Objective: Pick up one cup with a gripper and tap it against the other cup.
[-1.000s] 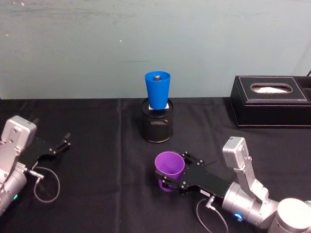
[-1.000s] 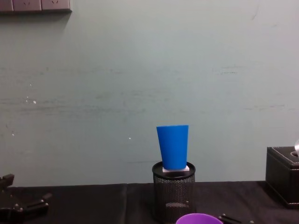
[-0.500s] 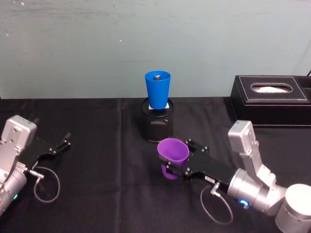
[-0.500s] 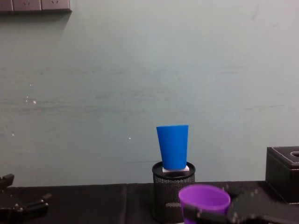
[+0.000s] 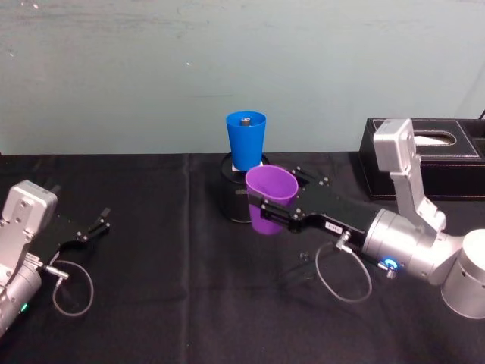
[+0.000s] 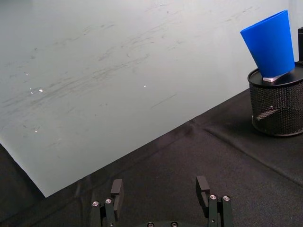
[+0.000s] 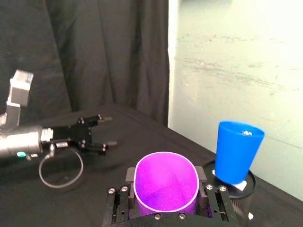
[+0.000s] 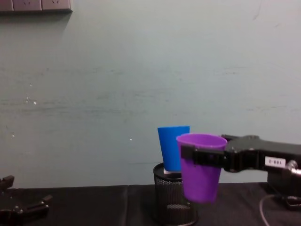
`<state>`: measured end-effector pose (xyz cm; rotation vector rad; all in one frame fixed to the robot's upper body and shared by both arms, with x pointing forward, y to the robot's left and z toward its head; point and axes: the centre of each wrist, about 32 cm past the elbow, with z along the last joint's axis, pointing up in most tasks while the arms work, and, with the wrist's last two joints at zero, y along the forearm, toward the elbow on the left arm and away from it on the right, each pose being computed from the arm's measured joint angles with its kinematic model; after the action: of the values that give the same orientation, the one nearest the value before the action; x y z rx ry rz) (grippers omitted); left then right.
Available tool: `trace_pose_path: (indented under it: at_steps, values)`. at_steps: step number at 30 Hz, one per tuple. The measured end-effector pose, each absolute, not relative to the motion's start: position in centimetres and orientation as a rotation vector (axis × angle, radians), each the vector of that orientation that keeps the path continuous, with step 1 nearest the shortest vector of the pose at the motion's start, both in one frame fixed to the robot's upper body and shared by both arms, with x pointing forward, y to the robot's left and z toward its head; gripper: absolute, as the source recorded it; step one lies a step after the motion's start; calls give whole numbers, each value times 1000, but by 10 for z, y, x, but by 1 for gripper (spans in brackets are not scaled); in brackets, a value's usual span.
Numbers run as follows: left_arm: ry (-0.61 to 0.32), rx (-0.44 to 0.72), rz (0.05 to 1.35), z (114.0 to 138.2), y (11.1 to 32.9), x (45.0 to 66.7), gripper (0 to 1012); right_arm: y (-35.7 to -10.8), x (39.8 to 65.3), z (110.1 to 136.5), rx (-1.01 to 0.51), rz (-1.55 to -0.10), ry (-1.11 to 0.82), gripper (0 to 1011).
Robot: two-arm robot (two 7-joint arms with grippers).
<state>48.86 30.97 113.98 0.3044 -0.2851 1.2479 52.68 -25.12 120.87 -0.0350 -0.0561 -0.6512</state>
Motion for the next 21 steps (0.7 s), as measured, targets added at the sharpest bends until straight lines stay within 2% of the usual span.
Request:
trace_pose_path:
  at_steps: [12,21]
  values:
    - [-285,305,1248,1140,310,489,1000,-242,528,1226,-31,-616,-29,726]
    - [-285,304,1248,1140,310,489,1000,-238,525,1225,-57,-602,-32,726]
